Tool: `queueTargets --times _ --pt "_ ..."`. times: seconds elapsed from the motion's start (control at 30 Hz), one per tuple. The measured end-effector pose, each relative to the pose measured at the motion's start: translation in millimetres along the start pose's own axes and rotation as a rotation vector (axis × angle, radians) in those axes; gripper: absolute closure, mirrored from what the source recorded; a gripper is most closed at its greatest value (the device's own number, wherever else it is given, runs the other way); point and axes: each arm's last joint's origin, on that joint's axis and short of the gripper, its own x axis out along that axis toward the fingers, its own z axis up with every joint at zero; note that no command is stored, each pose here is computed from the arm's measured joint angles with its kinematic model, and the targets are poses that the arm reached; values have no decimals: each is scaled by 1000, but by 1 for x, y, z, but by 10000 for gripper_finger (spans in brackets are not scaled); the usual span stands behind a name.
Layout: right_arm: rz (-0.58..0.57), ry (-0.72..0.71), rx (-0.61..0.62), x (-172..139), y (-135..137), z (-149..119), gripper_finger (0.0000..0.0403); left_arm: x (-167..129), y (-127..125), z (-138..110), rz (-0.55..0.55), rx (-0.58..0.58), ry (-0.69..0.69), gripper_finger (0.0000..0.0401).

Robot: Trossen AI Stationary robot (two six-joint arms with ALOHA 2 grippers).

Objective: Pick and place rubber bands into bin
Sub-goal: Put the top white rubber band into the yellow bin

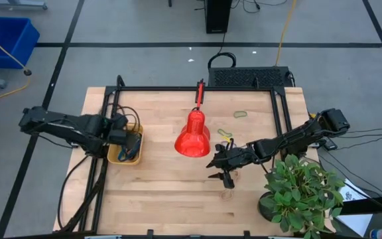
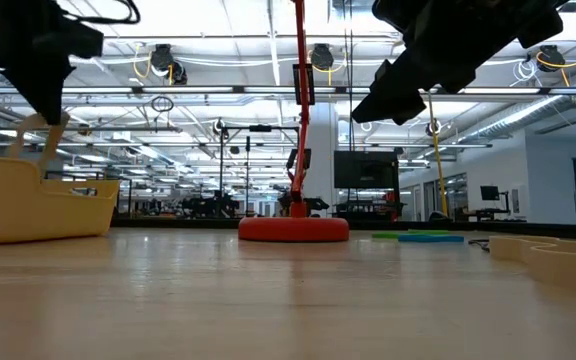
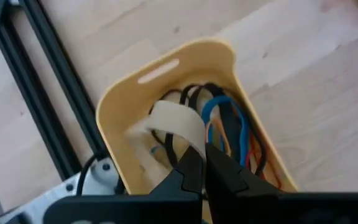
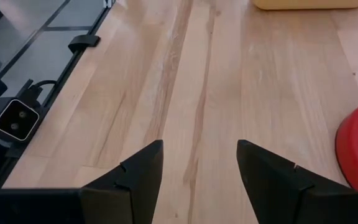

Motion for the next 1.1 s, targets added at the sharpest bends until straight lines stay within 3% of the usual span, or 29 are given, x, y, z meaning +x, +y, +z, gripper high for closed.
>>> queueTargets --times 0.33,0.5,0.77,0.9,1.1 --pt "0 0 0 0 0 0 204 22 -32 3 62 61 69 397" --pt "5 1 0 0 0 0 204 30 -43 4 61 120 89 374" --pt "6 3 75 0 1 0 204 42 -43 -1 65 121 98 383" --pt "5 7 98 0 1 -1 204 60 -36 -11 46 78 169 395" --pt "7 9 106 0 1 -1 204 70 -32 -18 53 31 203 350"
